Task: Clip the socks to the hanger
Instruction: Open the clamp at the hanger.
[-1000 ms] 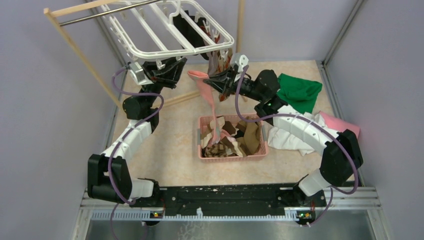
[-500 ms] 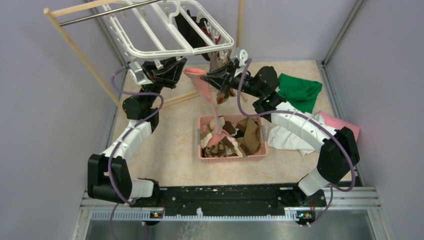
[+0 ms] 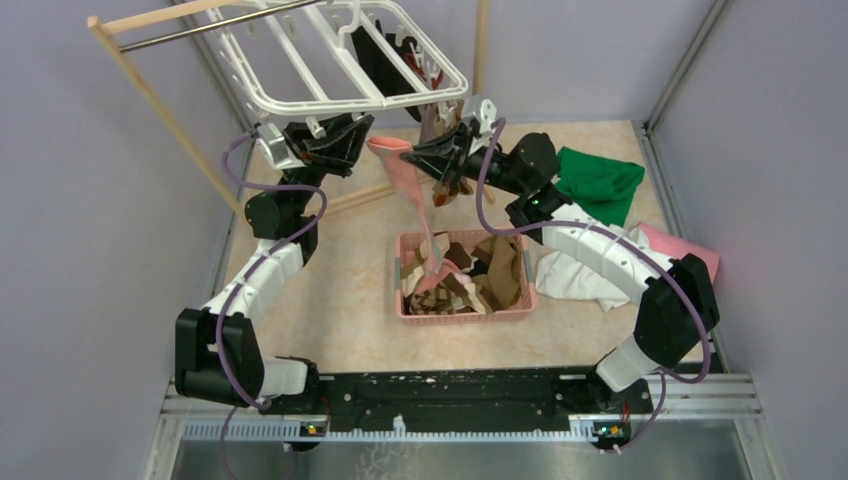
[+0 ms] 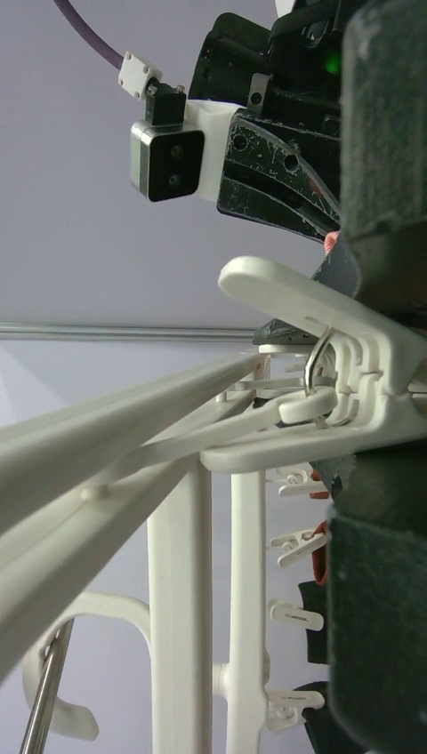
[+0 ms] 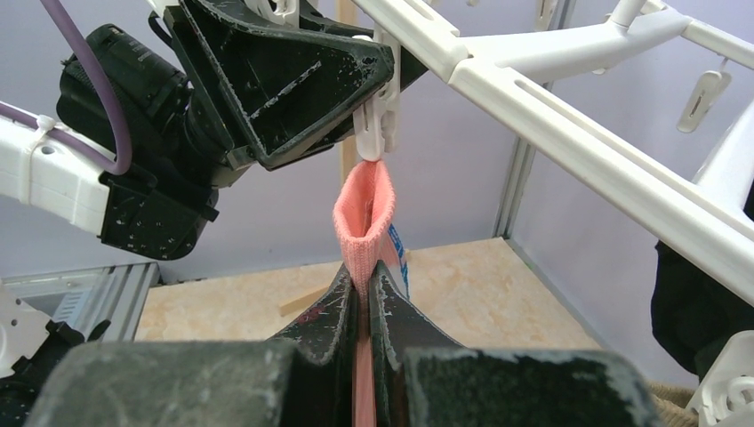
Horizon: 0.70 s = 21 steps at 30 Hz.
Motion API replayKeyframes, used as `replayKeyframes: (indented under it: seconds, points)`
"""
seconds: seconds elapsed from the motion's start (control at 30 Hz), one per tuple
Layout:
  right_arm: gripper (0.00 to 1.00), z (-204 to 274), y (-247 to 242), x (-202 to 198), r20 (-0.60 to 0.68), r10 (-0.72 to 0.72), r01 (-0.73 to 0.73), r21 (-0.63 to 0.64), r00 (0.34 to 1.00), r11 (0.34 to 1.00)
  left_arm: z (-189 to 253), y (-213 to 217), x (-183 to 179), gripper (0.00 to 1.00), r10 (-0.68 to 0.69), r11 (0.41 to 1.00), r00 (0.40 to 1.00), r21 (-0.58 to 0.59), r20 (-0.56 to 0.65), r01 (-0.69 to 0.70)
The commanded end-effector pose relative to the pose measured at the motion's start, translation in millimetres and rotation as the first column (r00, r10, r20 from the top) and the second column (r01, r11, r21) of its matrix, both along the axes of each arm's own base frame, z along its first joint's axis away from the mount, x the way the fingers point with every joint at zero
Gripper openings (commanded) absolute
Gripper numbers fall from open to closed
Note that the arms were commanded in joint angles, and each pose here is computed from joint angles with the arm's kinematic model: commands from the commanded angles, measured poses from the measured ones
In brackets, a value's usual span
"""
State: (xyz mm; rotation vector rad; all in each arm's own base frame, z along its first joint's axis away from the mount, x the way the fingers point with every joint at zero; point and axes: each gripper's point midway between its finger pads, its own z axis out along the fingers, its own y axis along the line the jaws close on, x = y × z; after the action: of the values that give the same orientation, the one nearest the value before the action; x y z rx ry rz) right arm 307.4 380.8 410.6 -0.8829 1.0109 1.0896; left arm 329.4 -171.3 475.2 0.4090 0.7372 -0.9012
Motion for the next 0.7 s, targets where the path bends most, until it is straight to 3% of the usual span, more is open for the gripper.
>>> replayKeyframes:
  seconds: [0.0, 0.67]
  points:
    - [0.0, 41, -5, -10, 0.121, 0.001, -0.009, 0.061, 0.993, 0.998, 27, 3, -16, 0.17, 0.007, 1.0, 0.996, -0.02, 0.094, -0.005]
    - [0.0, 61, -3, -16, 0.163, -0.014, -0.002, 0.094, 0.987, 0.996, 25, 3, -18, 0.17, 0.004, 1.0, 0.996, -0.014, 0.087, -0.003]
